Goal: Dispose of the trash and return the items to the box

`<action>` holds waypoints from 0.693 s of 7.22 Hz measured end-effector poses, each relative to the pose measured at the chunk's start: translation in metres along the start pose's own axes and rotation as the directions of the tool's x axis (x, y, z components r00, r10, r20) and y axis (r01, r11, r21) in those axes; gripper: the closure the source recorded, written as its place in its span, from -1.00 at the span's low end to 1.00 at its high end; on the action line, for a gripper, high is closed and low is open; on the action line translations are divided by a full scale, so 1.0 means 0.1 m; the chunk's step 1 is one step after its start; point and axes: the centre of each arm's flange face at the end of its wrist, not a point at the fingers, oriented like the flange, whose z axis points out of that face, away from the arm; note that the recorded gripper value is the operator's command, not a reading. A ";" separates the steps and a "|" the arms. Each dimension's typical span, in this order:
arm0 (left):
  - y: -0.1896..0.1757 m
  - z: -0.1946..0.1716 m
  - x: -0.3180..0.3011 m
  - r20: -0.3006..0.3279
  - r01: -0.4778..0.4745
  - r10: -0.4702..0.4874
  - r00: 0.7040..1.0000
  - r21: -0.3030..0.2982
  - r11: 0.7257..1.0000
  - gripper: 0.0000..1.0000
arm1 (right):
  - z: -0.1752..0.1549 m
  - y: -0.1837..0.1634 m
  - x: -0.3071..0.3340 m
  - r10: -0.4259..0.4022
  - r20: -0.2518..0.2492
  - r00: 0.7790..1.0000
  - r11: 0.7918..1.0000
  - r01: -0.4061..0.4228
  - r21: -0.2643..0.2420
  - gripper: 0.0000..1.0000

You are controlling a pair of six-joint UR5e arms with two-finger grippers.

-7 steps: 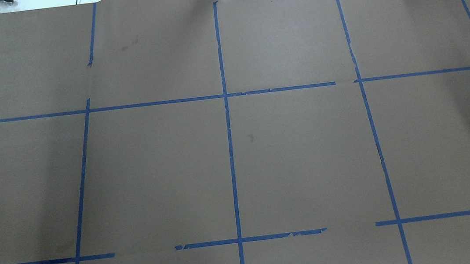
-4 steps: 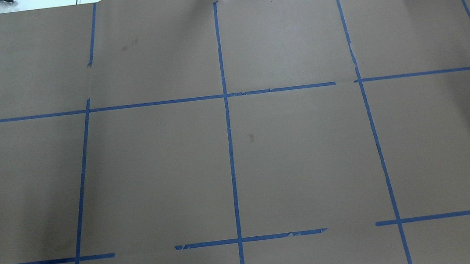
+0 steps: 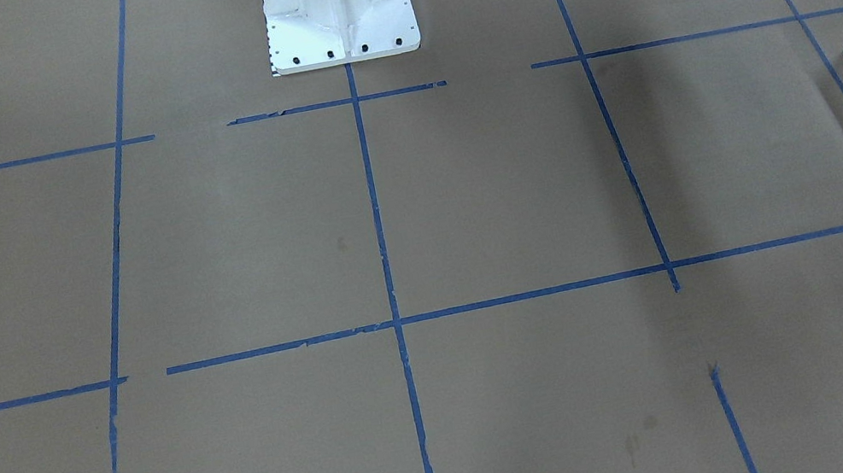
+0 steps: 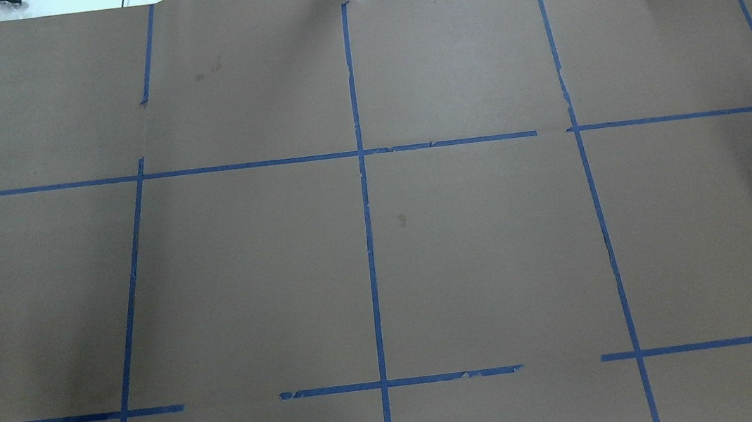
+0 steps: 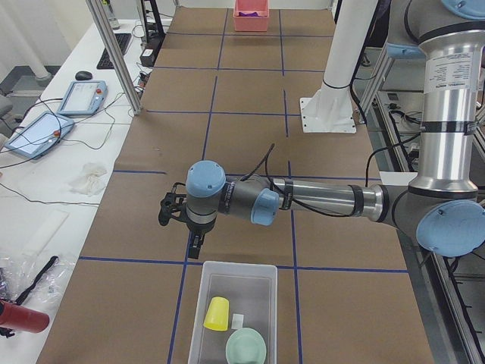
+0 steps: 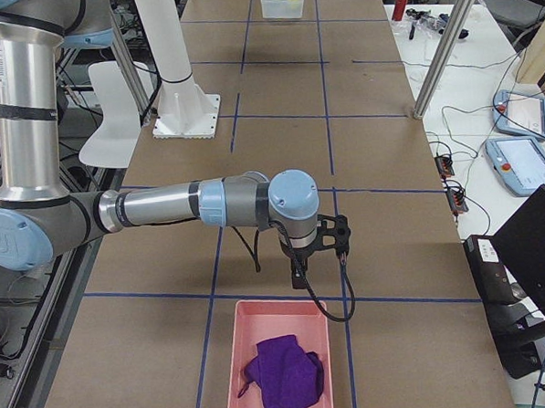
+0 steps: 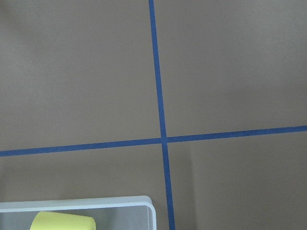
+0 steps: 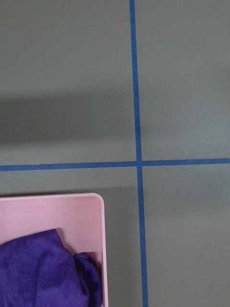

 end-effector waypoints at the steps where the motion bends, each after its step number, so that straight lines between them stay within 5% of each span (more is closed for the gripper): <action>1: 0.01 0.02 -0.02 0.004 -0.011 0.011 1.000 -0.004 1.000 -1.00 | 0.12 -0.02 -0.06 -0.016 -0.002 1.000 1.000 0.016 -0.021 -1.00; 5: 0.04 0.03 -0.03 0.007 -0.018 0.018 1.000 -0.009 1.000 -1.00 | 0.66 -0.10 0.14 -0.096 -0.002 0.995 0.995 0.096 -0.017 -1.00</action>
